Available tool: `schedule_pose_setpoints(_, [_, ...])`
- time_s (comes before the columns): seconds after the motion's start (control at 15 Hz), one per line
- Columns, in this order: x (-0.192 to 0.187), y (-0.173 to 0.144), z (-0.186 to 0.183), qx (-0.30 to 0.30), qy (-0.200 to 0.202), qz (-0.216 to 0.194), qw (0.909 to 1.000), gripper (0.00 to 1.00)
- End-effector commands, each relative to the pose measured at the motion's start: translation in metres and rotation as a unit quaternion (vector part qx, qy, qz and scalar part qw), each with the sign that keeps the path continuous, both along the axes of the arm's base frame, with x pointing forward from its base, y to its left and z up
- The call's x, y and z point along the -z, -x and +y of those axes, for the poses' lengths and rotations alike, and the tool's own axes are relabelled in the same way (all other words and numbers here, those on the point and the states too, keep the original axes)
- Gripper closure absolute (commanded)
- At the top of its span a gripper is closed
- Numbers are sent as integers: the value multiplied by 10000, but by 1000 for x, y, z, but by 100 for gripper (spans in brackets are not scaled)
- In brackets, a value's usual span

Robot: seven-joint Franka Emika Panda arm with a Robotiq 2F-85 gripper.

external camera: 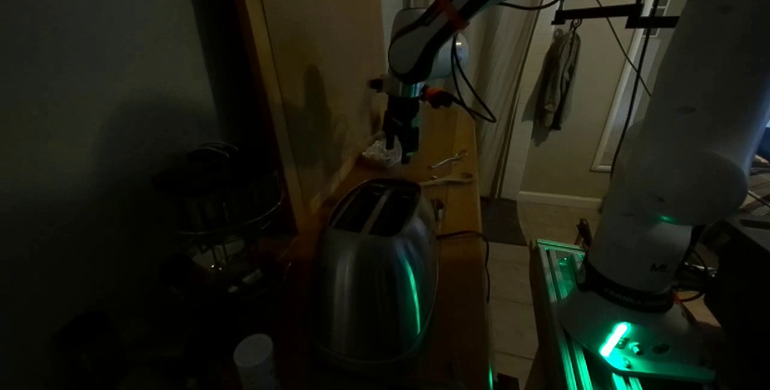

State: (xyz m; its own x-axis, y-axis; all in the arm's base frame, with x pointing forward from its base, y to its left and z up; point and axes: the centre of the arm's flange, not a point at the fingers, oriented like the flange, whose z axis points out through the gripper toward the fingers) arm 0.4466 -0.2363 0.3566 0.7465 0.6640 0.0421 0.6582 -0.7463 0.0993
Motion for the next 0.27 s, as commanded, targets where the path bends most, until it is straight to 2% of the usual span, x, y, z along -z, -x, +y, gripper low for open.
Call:
schedule_pose_setpoints(0.0, [-32,10,8,-9,269,-43,9996,0])
schedule_pose_setpoints(0.07, [-19,2,2,-32,124,-69,9999,0])
schedule_pose_setpoints(0.2, [-28,4,2,-29,190,-112,9998,0])
